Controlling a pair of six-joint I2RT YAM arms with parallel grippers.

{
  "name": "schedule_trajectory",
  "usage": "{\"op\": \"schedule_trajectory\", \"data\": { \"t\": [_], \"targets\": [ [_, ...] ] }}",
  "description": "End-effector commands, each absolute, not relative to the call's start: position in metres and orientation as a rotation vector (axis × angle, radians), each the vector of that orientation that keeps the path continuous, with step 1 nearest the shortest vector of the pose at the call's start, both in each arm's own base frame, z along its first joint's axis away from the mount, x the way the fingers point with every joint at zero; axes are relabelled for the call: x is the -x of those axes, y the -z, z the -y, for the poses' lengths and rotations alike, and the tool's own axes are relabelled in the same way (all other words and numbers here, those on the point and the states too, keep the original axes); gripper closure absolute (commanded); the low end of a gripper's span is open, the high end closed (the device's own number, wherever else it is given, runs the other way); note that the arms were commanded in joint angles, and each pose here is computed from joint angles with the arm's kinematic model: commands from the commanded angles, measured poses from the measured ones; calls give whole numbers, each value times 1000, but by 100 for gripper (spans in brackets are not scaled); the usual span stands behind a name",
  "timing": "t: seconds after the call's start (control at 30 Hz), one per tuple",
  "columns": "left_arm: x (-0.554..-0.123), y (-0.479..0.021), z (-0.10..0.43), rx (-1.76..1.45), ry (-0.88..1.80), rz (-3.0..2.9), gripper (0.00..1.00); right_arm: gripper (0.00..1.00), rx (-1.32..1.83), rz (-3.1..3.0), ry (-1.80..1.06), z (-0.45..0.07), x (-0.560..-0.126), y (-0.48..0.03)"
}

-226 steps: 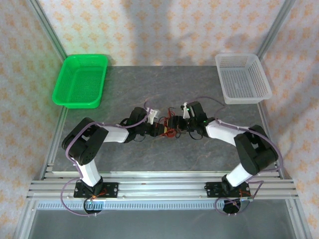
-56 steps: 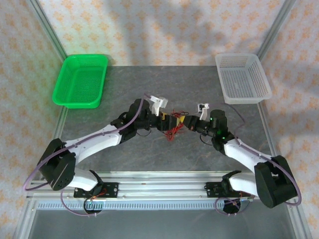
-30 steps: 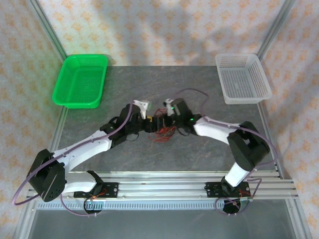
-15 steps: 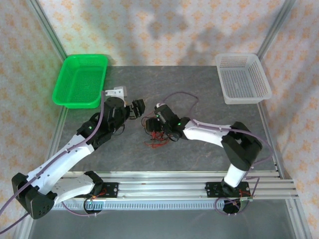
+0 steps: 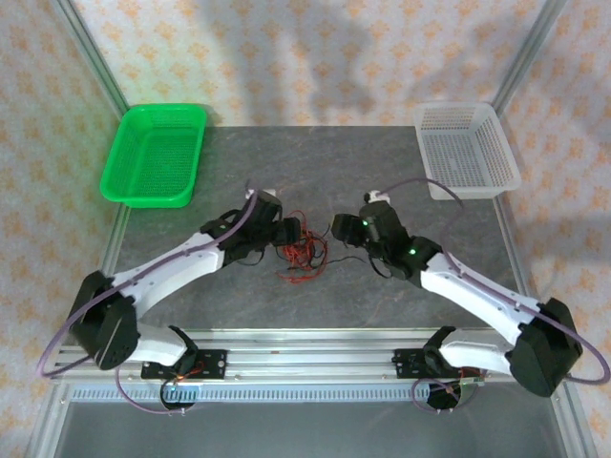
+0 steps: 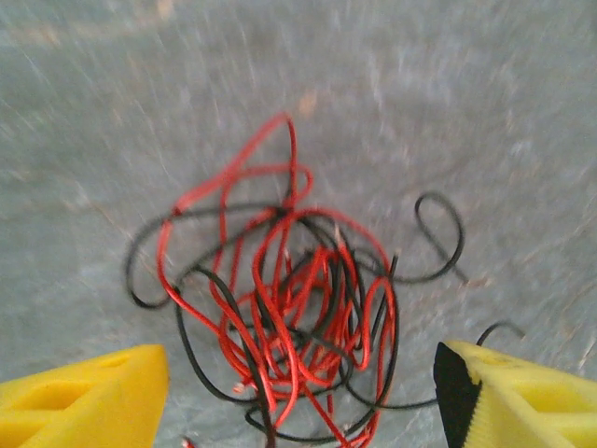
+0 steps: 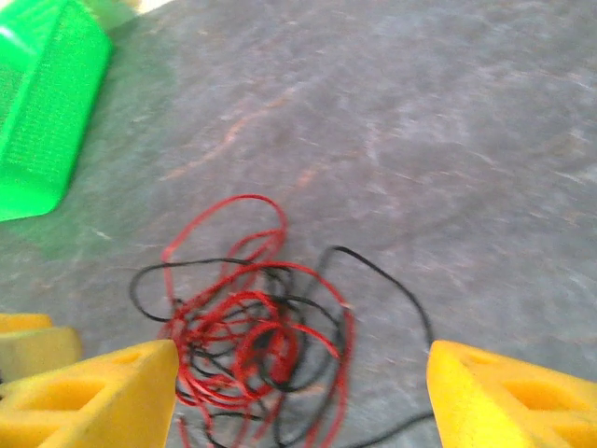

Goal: Untangle the cables

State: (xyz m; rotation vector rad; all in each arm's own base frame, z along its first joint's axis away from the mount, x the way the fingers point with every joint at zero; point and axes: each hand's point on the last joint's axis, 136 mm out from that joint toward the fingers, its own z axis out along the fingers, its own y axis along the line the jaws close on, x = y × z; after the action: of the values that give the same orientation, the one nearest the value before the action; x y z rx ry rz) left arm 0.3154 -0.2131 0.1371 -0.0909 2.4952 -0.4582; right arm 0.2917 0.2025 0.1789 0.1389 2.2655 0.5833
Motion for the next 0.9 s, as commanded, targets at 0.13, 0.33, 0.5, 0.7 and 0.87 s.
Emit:
{"op": "schedule_trajectory", "data": {
  "t": [0.13, 0.33, 0.5, 0.7, 0.87],
  "targets": [
    [-312, -74, 234, 77, 450, -2630, 30, 30, -178, -2322, -671, -205, -278, -151],
    [-313, -38, 214, 105, 282, -2662, 51, 30, -183, -2371, -850, -240, -280, -123],
    [-312, -20, 218, 78, 377, -2637, 78, 28, -152, -2432, -857, -277, -286, -100],
    [-307, -33, 255, -33, 703, -2535, 100, 18, -233, -2471, -758, -283, -300, -76],
    [-299, -50, 263, -187, 762, -2489, 100, 18, -224, -2482, -715, -287, -311, -71]
  ]
}}
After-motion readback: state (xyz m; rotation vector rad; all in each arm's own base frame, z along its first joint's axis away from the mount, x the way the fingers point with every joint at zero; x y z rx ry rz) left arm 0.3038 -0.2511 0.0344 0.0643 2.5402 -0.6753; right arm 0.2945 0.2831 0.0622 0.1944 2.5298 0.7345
